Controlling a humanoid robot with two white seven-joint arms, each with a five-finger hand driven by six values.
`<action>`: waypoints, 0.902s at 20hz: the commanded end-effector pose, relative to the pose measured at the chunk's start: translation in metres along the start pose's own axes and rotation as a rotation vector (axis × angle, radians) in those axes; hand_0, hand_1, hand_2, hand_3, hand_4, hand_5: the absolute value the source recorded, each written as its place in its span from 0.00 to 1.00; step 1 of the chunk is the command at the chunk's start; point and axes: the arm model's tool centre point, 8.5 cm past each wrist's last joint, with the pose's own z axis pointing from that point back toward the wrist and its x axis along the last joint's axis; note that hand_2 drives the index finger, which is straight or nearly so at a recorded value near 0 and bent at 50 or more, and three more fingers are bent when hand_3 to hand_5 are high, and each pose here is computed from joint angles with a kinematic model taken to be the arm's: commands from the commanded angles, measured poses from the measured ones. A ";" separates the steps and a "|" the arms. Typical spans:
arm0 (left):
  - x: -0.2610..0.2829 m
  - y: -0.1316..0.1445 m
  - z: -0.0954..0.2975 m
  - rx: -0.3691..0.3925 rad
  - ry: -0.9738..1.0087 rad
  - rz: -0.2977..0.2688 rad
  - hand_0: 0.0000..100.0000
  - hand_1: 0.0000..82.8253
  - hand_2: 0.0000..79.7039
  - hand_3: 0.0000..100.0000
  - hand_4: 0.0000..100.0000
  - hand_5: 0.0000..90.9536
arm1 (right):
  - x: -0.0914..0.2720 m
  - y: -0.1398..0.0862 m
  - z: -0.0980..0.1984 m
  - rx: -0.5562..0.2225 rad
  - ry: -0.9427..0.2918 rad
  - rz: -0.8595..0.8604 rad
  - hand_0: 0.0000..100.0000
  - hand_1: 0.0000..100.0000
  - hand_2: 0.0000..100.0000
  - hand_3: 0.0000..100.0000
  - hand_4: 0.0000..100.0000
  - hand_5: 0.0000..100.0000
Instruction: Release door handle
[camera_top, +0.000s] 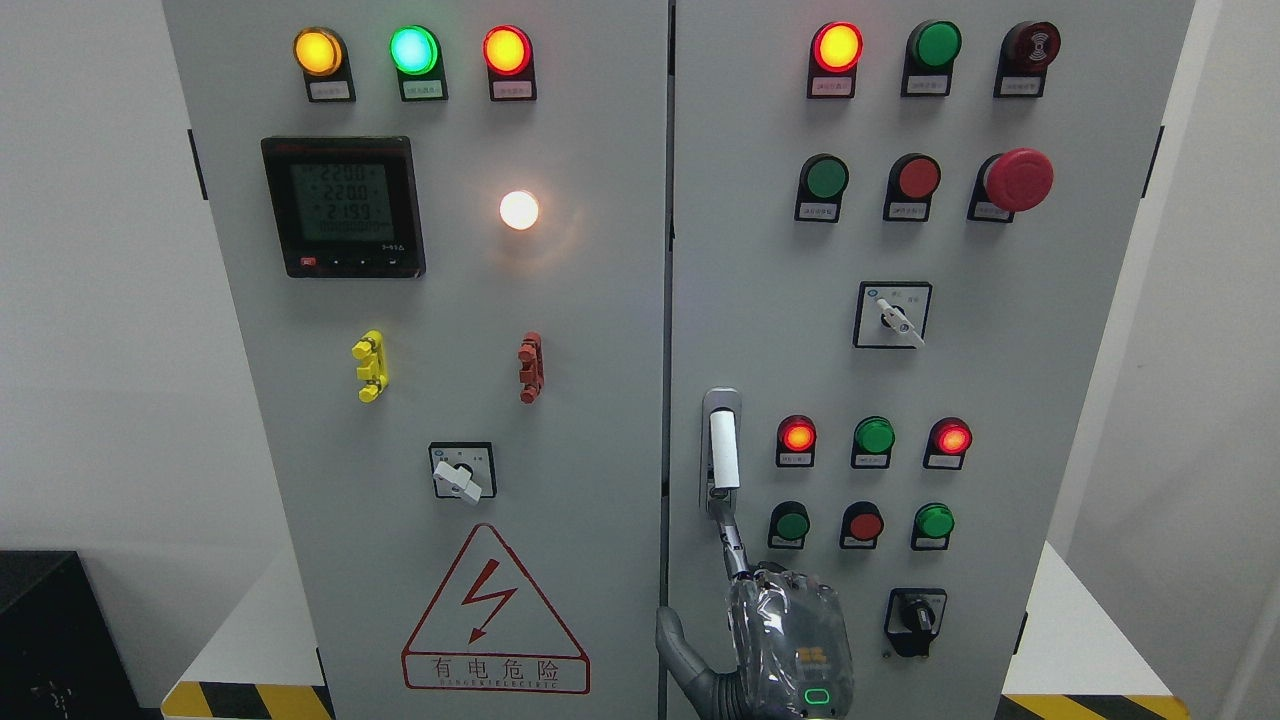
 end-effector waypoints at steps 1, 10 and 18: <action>0.000 0.000 0.000 0.000 0.000 0.000 0.00 0.00 0.06 0.10 0.00 0.00 | -0.003 0.009 0.002 0.023 0.008 0.005 0.35 0.26 0.02 0.86 0.80 0.77; 0.000 0.000 0.000 0.000 0.001 0.000 0.00 0.00 0.06 0.10 0.00 0.00 | -0.006 0.010 0.005 0.030 0.017 0.004 0.35 0.26 0.01 0.86 0.80 0.77; 0.000 0.000 0.000 0.000 0.001 0.000 0.00 0.00 0.06 0.10 0.00 0.00 | -0.004 0.005 0.003 0.013 0.013 0.000 0.35 0.26 0.01 0.86 0.80 0.77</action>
